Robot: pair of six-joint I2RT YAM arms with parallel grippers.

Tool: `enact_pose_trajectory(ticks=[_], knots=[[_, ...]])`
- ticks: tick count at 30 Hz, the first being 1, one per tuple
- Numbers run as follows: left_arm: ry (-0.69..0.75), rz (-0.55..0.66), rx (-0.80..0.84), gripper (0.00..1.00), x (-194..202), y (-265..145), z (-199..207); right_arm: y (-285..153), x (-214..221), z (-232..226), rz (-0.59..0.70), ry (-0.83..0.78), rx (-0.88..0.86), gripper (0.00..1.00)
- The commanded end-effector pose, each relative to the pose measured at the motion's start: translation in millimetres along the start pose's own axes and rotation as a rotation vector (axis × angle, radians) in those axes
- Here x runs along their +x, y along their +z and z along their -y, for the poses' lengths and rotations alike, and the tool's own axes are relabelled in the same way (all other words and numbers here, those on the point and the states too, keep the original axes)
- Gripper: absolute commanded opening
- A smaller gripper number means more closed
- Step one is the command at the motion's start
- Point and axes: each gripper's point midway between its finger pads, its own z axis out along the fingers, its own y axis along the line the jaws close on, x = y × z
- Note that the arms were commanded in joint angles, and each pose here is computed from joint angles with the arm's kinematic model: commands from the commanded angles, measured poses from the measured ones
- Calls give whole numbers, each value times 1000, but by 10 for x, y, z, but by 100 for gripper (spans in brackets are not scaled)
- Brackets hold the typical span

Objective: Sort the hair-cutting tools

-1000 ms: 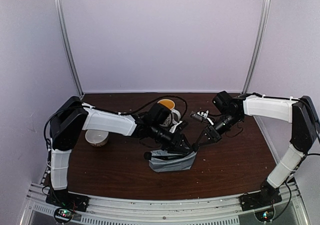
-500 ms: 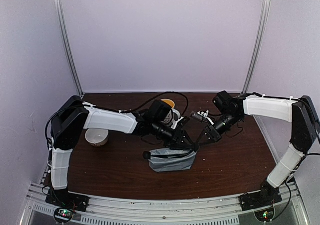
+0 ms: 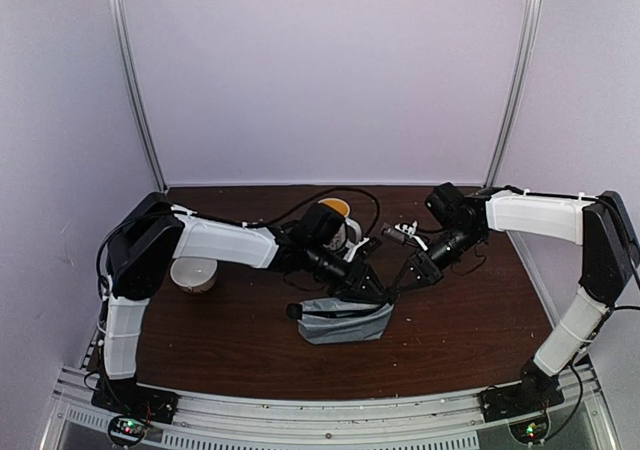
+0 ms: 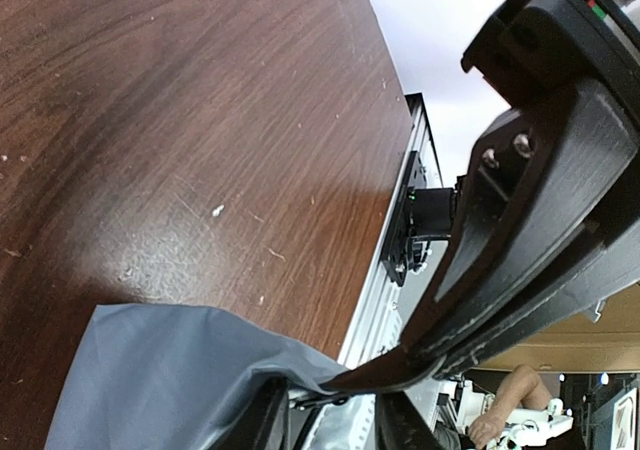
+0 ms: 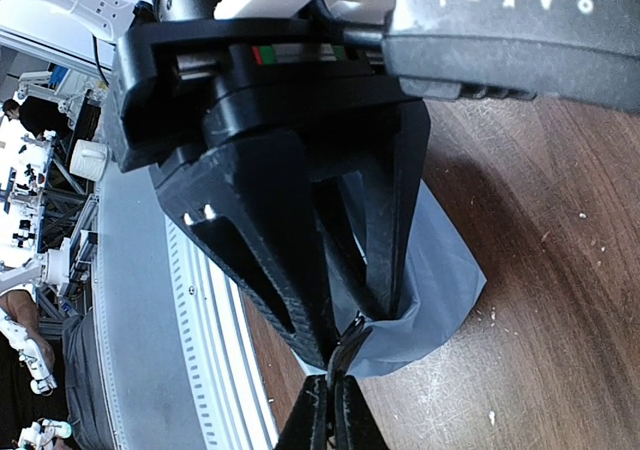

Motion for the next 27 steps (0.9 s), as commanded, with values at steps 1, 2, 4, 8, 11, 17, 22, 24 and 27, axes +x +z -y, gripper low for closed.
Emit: enact_pose_trajectory(ticks=[1,2,4,8,11,17,22,24,27], knots=[[35,-12,41,32,-27,22,74,-12,-51,12,10,-5,-8,2],[37,-16,43,32,-10,22,80,-8,-48,15,9,-5,-8,2],[38,-18,47,31,18,14,87,-6,-47,20,8,-3,-8,2],[53,-9,59,28,42,-30,143,-2,-48,26,7,-1,-9,2],[51,-10,59,25,49,-33,141,1,-48,34,5,1,-9,2],[47,-18,60,21,74,-28,151,1,-51,43,6,0,-5,2],[47,-18,61,12,71,-30,159,-7,-64,48,9,-3,1,2],[49,-19,63,12,76,-29,172,-6,-63,49,8,-4,2,2],[57,-21,72,11,78,-23,205,-8,-58,55,8,-1,3,2]])
